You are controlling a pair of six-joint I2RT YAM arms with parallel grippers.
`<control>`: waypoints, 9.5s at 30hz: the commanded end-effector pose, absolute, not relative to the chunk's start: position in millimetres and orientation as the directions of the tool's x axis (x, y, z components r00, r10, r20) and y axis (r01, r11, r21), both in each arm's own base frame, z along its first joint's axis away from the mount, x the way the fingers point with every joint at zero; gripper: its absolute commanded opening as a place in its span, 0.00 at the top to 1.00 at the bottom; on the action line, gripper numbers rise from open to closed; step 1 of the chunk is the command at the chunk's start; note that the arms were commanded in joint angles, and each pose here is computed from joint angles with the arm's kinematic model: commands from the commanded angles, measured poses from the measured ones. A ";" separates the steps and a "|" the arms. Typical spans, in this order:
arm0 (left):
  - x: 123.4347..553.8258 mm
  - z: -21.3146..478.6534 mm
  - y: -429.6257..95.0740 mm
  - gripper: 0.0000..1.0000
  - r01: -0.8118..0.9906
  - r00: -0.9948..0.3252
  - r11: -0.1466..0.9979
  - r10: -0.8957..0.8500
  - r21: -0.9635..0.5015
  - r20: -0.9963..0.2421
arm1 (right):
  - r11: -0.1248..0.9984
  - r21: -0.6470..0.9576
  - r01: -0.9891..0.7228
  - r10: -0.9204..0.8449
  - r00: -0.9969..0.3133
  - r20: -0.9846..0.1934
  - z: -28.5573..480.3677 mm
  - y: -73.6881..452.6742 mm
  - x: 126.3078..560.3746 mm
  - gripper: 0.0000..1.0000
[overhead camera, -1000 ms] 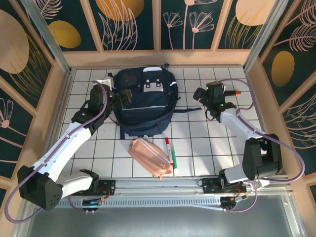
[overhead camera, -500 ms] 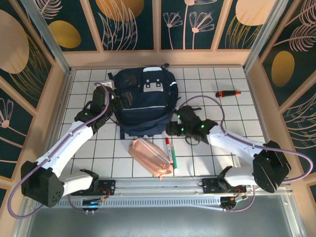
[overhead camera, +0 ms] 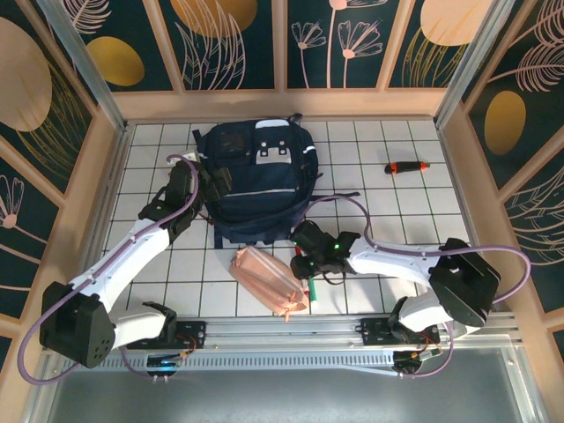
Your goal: Pack books, pencil case, and school supplies into a backpack
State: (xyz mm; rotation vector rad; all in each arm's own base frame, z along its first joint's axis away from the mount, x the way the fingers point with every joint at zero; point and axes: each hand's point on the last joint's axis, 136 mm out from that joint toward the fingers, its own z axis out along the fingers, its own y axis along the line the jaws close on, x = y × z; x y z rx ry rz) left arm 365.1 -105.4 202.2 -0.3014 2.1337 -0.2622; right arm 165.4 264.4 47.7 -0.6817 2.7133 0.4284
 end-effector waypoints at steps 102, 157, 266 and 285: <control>354.7 206.9 -270.2 1.00 0.742 0.396 0.145 0.693 0.654 -0.602 | 0.100 -0.280 -0.955 -0.644 0.152 -0.750 112.8 228.1 459.7 0.72; 393.8 208.5 -257.7 1.00 0.776 0.137 0.402 0.645 0.486 -0.752 | 0.230 -0.792 -0.565 -0.672 0.497 -0.550 155.7 221.0 470.4 1.00; 411.9 237.4 -267.1 1.00 0.750 -0.089 0.633 0.385 0.193 -0.919 | 0.398 0.603 -0.691 -0.181 -0.704 -0.687 164.7 256.5 342.3 0.56; 412.2 234.4 -269.2 1.00 0.761 -0.106 0.623 0.397 0.183 -0.912 | 0.515 0.433 -0.740 -0.256 -0.614 -0.746 162.4 254.8 357.4 1.00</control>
